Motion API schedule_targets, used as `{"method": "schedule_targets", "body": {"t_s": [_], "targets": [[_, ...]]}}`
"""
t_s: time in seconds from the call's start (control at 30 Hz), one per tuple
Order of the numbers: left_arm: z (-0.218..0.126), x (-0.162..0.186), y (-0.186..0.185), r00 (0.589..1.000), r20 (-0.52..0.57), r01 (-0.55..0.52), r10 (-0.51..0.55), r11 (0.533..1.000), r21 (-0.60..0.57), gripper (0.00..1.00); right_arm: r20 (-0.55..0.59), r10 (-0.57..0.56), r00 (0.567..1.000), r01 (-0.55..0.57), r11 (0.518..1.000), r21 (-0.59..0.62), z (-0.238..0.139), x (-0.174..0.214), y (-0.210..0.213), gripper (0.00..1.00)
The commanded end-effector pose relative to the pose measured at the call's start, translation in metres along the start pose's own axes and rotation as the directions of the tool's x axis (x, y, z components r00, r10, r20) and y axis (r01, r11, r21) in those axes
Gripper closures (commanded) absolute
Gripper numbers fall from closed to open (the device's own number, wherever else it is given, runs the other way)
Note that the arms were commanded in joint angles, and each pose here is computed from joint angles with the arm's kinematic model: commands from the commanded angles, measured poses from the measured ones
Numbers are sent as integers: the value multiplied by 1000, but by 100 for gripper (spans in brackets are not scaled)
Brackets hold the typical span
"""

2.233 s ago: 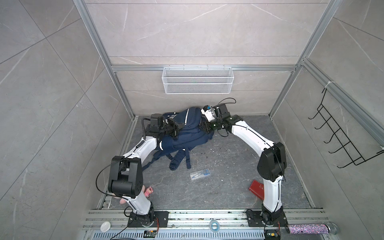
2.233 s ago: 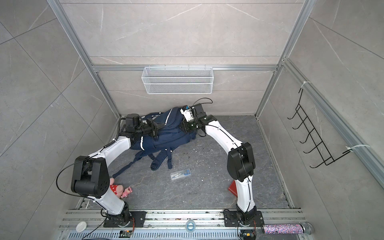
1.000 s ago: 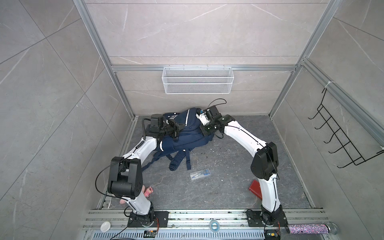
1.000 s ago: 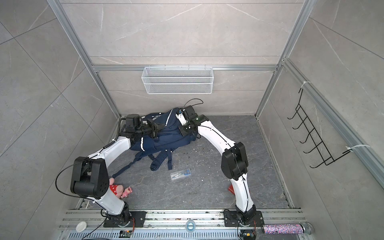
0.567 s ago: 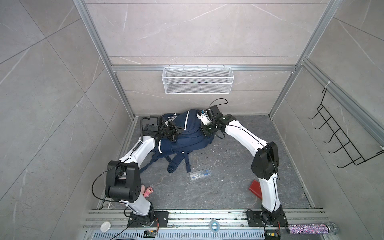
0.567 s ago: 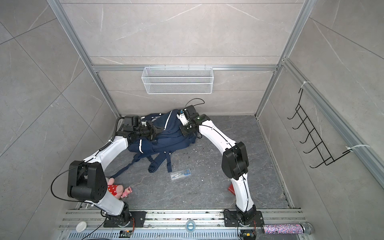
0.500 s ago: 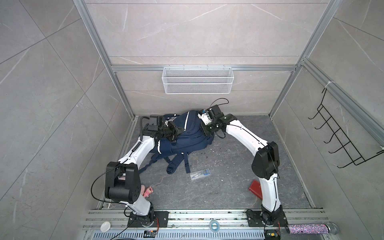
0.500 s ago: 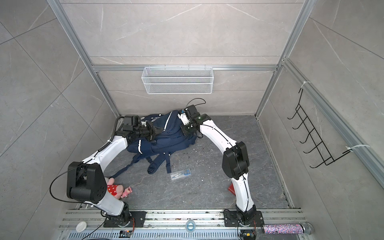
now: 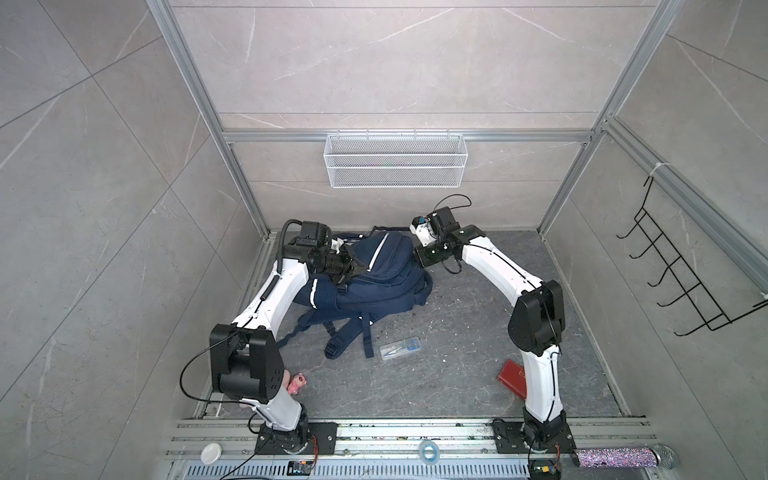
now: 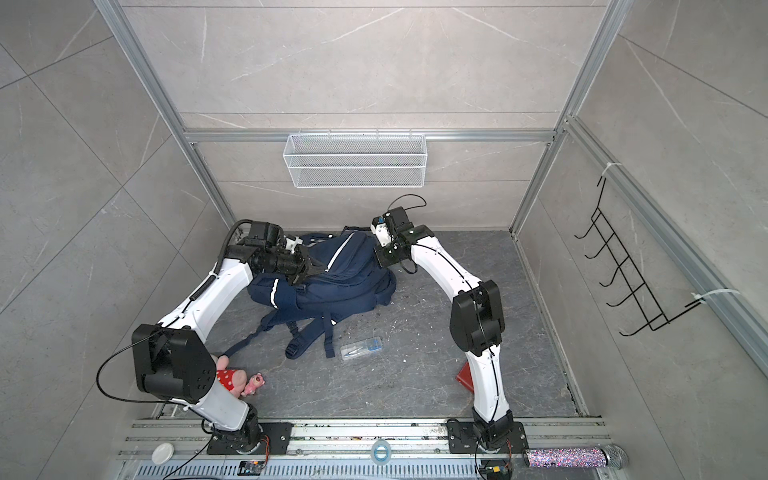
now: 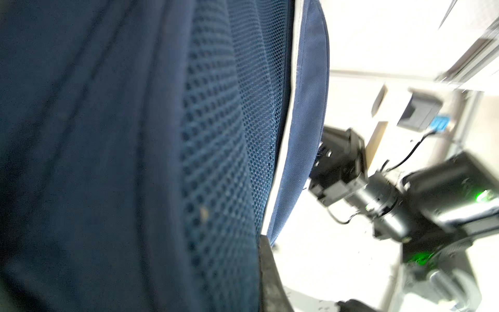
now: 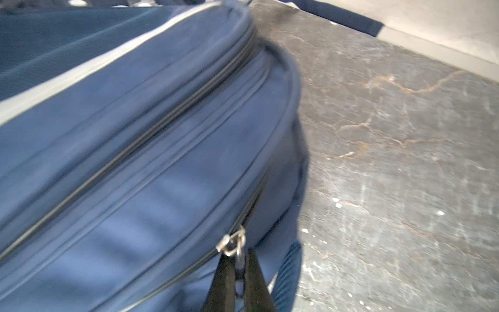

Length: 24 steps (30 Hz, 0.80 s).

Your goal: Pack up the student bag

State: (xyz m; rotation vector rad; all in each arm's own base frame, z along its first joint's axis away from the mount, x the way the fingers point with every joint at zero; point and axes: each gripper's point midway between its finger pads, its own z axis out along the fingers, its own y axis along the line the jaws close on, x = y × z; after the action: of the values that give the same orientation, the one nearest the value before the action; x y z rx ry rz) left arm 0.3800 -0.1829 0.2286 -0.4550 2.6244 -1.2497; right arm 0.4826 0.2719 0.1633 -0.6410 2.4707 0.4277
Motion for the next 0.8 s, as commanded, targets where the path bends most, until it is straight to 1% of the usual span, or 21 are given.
{"method": "schedule_targets", "body": {"t_s": [0.0, 0.07, 0.2, 0.33, 0.47, 0.5, 0.6, 0.67, 0.7, 0.73, 0.77], "targets": [[-28, -5, 5, 980, 32, -192, 197, 974, -119, 100, -19, 91, 996, -85, 975, 207, 13, 11, -69, 100], [-33, -13, 21, 984, 61, -156, 169, 972, -173, 100, -16, 115, 993, -109, 970, 218, 16, 14, -74, 100], [-47, -41, 46, 982, 173, -43, 73, 984, -171, 100, 2, 199, 980, -195, 959, 206, 20, 26, -85, 100], [-46, -65, 45, 974, 208, -50, 85, 984, -168, 100, -21, 218, 976, -210, 958, 195, 22, 45, -83, 100], [-16, -88, 34, 978, 183, -68, 100, 983, -172, 100, -51, 205, 977, -195, 968, 161, 22, 67, -65, 100], [-10, -93, 35, 978, 187, -60, 95, 980, -189, 90, -54, 202, 978, -192, 970, 152, 21, 71, -60, 100], [-2, -113, 44, 970, 238, 3, 55, 972, -237, 48, -66, 188, 980, -179, 975, 132, 18, 88, -38, 100], [-5, -120, 48, 962, 267, 16, 59, 962, -273, 25, -58, 176, 983, -169, 980, 108, 15, 91, -21, 100], [-8, -122, 50, 959, 276, 19, 65, 957, -291, 15, -51, 169, 984, -164, 982, 90, 14, 92, -11, 100], [-11, -121, 50, 957, 281, 20, 70, 952, -305, 8, -45, 165, 985, -161, 984, 73, 14, 91, -1, 100], [-16, -118, 52, 954, 289, 20, 78, 947, -322, 4, -38, 160, 986, -158, 986, 50, 15, 89, 10, 100]]}}
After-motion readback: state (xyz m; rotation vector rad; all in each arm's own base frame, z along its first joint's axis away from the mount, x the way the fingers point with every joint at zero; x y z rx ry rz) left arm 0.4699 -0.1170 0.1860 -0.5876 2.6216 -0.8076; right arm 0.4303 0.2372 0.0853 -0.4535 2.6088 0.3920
